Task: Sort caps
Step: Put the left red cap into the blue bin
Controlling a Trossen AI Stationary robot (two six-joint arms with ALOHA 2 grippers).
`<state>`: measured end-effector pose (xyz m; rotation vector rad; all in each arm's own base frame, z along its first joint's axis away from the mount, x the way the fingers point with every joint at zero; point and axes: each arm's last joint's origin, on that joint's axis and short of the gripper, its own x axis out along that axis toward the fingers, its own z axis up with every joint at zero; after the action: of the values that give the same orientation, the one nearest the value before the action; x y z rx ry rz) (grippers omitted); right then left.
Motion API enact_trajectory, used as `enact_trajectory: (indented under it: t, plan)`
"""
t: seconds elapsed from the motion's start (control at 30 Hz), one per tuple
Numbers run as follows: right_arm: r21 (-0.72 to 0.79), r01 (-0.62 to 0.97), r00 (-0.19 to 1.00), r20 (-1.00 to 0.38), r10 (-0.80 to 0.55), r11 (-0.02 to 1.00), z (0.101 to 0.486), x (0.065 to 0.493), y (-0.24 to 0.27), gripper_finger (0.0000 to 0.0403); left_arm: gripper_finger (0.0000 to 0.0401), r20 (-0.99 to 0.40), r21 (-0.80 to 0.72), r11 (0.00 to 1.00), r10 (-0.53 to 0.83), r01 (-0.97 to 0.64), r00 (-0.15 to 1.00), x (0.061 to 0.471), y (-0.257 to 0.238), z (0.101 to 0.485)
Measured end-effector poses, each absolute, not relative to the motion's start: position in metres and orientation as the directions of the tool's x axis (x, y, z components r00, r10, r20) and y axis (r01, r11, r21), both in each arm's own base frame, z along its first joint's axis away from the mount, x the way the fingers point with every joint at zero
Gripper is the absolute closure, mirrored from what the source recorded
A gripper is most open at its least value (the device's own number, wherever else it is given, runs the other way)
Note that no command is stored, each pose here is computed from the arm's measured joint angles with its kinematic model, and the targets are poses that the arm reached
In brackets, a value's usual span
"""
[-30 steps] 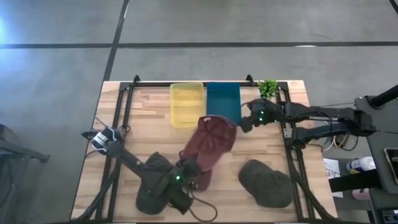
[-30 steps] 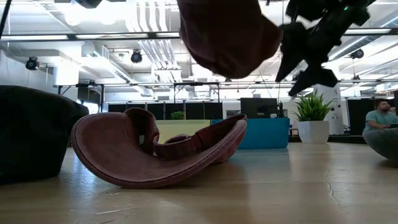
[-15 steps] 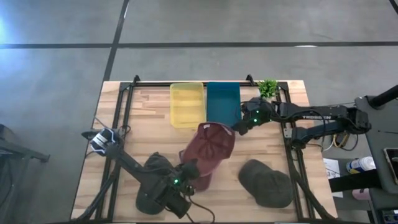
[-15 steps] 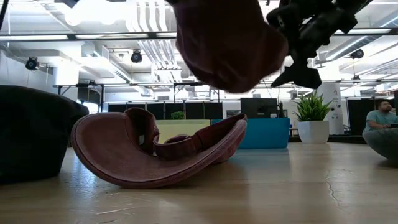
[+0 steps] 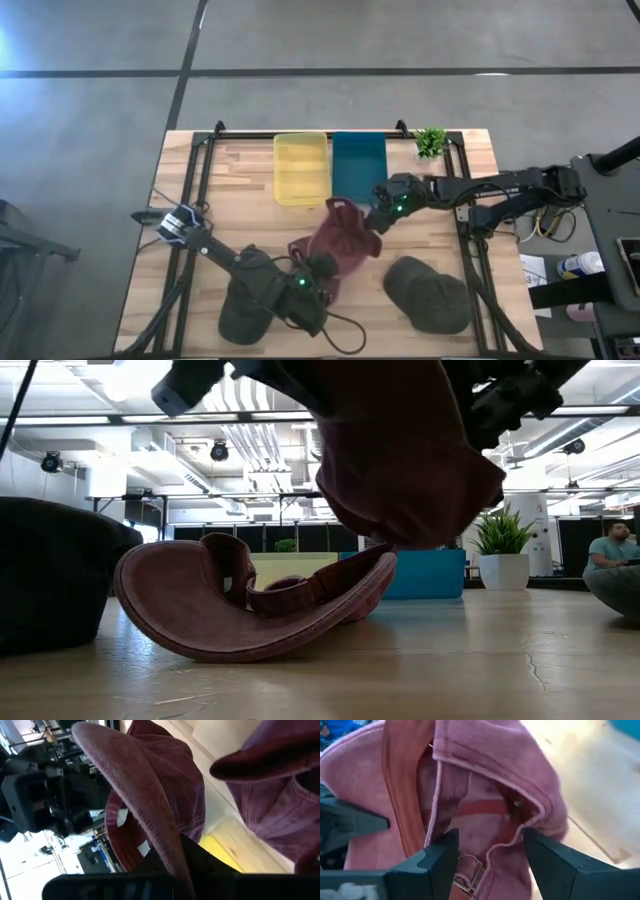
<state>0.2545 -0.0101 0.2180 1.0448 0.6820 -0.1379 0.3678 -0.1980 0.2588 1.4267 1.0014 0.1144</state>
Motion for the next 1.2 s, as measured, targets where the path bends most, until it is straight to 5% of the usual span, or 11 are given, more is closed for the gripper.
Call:
enact_trajectory:
  t: [0.5, 0.7, 1.2]
  plan:
    - [0.682, 0.545, 0.622, -0.719, 0.311, 0.487, 0.154, 0.282, 0.019, 0.0184, 0.0391, -0.595, 0.802, 0.349, 0.549, 0.485, 0.587, 0.407, -0.179, 0.222]
    - [0.767, 0.433, 0.665, -0.627, 0.407, 0.474, 0.155, 0.292, 0.03, 0.0184, 0.0384, -0.652, 0.756, 0.387, 0.512, 0.528, 0.559, 0.414, -0.171, 0.211]
    - [0.691, 0.48, 0.589, -0.711, 0.385, 0.541, 0.129, 0.295, 0.038, 0.0184, 0.0384, -0.672, 0.74, 0.419, 0.493, 0.527, 0.552, 0.421, -0.165, 0.19]
